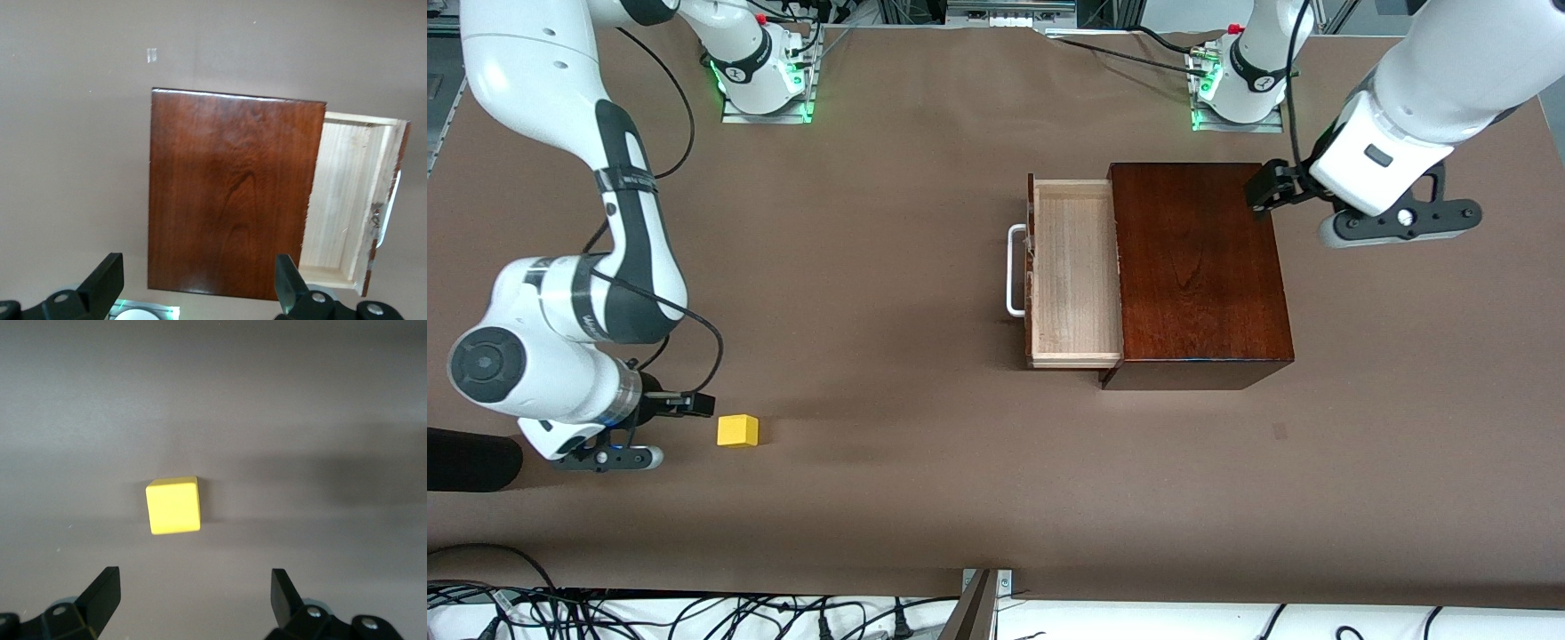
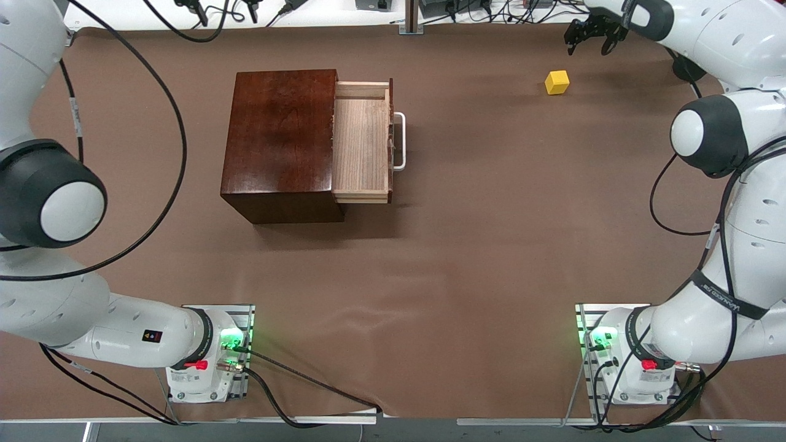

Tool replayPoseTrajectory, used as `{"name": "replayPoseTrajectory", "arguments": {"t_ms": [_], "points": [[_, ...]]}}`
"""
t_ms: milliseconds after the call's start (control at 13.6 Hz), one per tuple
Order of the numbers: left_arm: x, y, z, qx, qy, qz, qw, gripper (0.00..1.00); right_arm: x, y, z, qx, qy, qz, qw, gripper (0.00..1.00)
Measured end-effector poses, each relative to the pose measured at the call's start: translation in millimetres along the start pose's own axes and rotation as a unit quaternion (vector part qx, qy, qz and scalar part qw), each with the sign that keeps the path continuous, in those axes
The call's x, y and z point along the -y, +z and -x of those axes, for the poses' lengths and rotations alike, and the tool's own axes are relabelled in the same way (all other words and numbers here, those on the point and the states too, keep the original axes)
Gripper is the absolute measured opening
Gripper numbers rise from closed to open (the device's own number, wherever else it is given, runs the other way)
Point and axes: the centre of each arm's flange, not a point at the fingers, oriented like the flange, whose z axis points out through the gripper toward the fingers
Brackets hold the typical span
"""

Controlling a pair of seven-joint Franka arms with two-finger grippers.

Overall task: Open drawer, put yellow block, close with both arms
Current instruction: 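Release the handle and retract the left gripper while the right gripper reaches the cube, then grasp the yellow cube with the right gripper and lift it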

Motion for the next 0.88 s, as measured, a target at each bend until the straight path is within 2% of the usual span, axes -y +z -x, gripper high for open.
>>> {"name": "replayPoseTrajectory", "arguments": {"t_ms": [293, 586, 879], "points": [[40, 4, 8, 0.005, 0.006, -0.004, 1.0, 1.0, 9, 40, -7, -0.021, 0.02, -0.004, 1.0, 1.0], [92, 36, 1, -0.017, 0.017, 0.0, 1.0, 1.0, 18, 83, -15, -0.051, 0.022, -0.006, 0.998, 1.0], [136, 70, 7, -0.026, 0.006, 0.004, 1.0, 1.0, 21, 124, -15, -0.053, 0.03, -0.018, 0.998, 1.0]]}}
